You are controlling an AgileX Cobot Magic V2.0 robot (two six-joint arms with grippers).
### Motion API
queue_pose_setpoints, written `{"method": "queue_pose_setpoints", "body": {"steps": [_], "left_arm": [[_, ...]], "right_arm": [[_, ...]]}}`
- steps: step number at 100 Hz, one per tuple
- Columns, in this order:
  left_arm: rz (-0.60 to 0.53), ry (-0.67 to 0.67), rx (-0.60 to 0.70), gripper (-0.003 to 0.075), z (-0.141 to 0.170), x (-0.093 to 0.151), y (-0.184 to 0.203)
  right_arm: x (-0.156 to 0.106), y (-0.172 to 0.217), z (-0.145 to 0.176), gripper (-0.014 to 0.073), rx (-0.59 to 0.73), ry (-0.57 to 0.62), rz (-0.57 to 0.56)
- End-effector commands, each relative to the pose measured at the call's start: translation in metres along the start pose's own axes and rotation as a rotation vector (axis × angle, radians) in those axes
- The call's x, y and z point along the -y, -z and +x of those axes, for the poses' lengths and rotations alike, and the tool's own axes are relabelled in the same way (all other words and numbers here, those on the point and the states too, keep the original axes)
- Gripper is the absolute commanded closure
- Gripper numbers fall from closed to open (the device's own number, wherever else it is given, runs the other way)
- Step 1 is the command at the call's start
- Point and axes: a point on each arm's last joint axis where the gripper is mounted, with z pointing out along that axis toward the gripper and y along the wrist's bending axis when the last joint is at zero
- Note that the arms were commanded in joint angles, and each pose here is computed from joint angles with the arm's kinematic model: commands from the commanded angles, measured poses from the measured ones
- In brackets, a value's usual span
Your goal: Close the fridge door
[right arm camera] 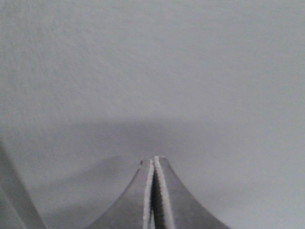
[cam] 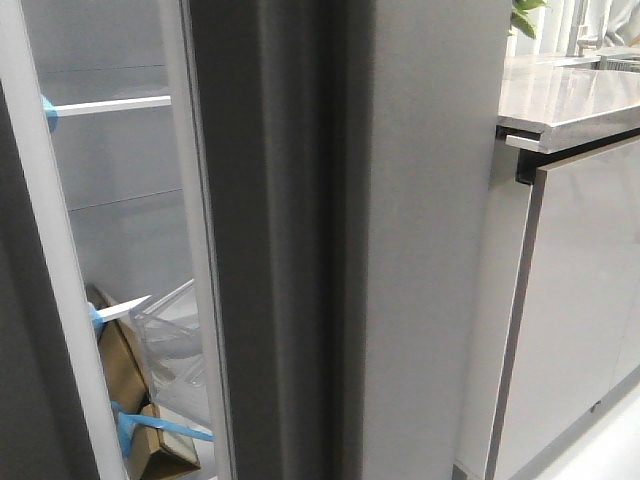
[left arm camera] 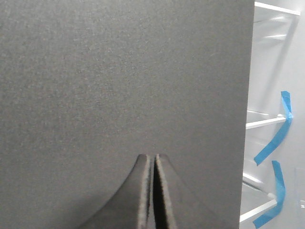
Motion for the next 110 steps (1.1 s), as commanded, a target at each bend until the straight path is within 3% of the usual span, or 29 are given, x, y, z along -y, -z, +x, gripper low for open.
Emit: {"method": "queue_pose_setpoints", "body": {"steps": [1,53,91,110], "left_arm": [[0.001,0.009,0.048,0.074,0.005,0.0,0.001],[0.001,0.009,0.048,0.074,0.005,0.0,0.001],[0.001,0.009,0.048,0.074,0.005,0.0,0.001],[0.001,0.009,0.048,0.074,0.005,0.0,0.001]], "right_arm": [[-0.007,-0.003,-0.023,0.0639,0.105,0.03,-0.032],[-0.029,-0.059,-0.014,0.064,0.113,0.053,-0.129],[-0.034,-0.164,-0.007,0.064,0.098,0.082,-0.12],[-0.035,-0.198,0.0,0.064,0.101,0.1,-0.111]]}}
